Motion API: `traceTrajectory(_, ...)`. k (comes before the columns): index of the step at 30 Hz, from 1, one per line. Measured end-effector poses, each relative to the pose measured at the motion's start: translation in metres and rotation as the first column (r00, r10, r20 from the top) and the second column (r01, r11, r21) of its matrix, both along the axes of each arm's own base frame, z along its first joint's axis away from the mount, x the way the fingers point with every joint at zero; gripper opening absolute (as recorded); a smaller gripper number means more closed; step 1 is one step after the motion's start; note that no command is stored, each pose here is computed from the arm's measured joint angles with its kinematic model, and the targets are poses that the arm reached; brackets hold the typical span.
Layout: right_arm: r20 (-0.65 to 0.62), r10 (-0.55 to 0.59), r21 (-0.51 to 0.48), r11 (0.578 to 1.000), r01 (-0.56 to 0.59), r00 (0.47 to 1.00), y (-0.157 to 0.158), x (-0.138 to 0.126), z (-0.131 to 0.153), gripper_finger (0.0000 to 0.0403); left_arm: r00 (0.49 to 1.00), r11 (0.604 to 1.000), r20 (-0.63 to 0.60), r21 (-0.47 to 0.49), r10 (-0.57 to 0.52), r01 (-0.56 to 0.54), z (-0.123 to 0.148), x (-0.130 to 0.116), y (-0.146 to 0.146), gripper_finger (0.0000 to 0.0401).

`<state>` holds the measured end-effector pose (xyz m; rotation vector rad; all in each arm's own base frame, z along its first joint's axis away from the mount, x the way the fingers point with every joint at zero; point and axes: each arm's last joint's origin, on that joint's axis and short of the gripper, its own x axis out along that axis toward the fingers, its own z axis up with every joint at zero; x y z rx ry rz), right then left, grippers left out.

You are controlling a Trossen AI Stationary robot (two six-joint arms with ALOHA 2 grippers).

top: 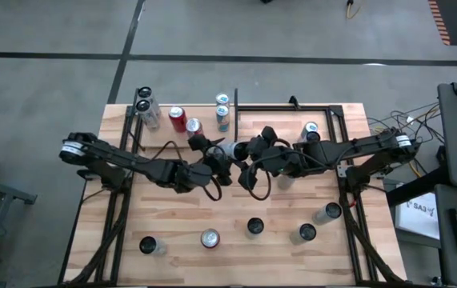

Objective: Place canned beverage on shelf
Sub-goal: Put the top left white and blue soda can on the shelf

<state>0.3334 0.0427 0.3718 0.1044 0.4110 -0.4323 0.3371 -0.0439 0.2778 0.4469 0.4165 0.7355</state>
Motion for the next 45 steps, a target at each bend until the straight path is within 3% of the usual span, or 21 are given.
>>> traceTrajectory(4, -0.001, 0.000, -0.002, 1.000, 0.000, 1.000, 0.000, 0.000, 0.000, 0.0241, 1.000, 1.000, 0.004, 0.004, -0.001, 0.001, 0.001, 0.000, 0.000, 0.0292)
traceTrajectory(9, -0.001, 0.002, -0.008, 1.000, -0.002, 1.000, 0.000, 0.000, -0.001, 0.0241, 1.000, 1.000, 0.002, 0.005, -0.004, 0.004, 0.001, 0.000, 0.000, 0.0229)
traceTrajectory(19, 0.020, 0.006, -0.018, 1.000, -0.005, 1.000, 0.000, -0.001, 0.003, 0.0329, 1.000, 1.000, -0.006, 0.002, 0.008, -0.008, -0.002, -0.006, 0.003, 0.0229)
traceTrajectory(23, 0.026, 0.017, -0.036, 0.999, -0.016, 1.000, -0.001, -0.007, 0.011, 0.0333, 0.998, 0.999, 0.021, -0.010, 0.054, -0.054, -0.003, -0.026, 0.007, 0.0229)
traceTrajectory(30, 0.039, 0.043, -0.089, 0.995, -0.039, 0.998, -0.003, -0.018, 0.023, 0.0328, 0.989, 0.992, 0.130, -0.114, 0.076, -0.062, -0.013, -0.079, 0.015, 0.0229)
traceTrajectory(37, 0.016, 0.057, -0.145, 0.988, -0.054, 0.998, -0.007, -0.015, 0.016, 0.0328, 0.963, 0.977, 0.251, -0.208, 0.095, -0.042, -0.025, -0.129, 0.025, 0.0229)
traceTrajectory(42, 0.052, 0.077, -0.204, 0.977, -0.065, 0.996, -0.015, -0.008, 0.002, 0.0329, 0.931, 0.964, 0.366, -0.245, -0.010, 0.107, -0.030, -0.144, 0.025, 0.0229)
traceTrajectory(45, 0.118, 0.214, -0.232, 0.955, -0.183, 0.970, -0.020, 0.002, -0.009, 0.0329, 0.881, 0.949, 0.464, -0.228, -0.093, 0.220, -0.031, -0.147, 0.024, 0.0229)
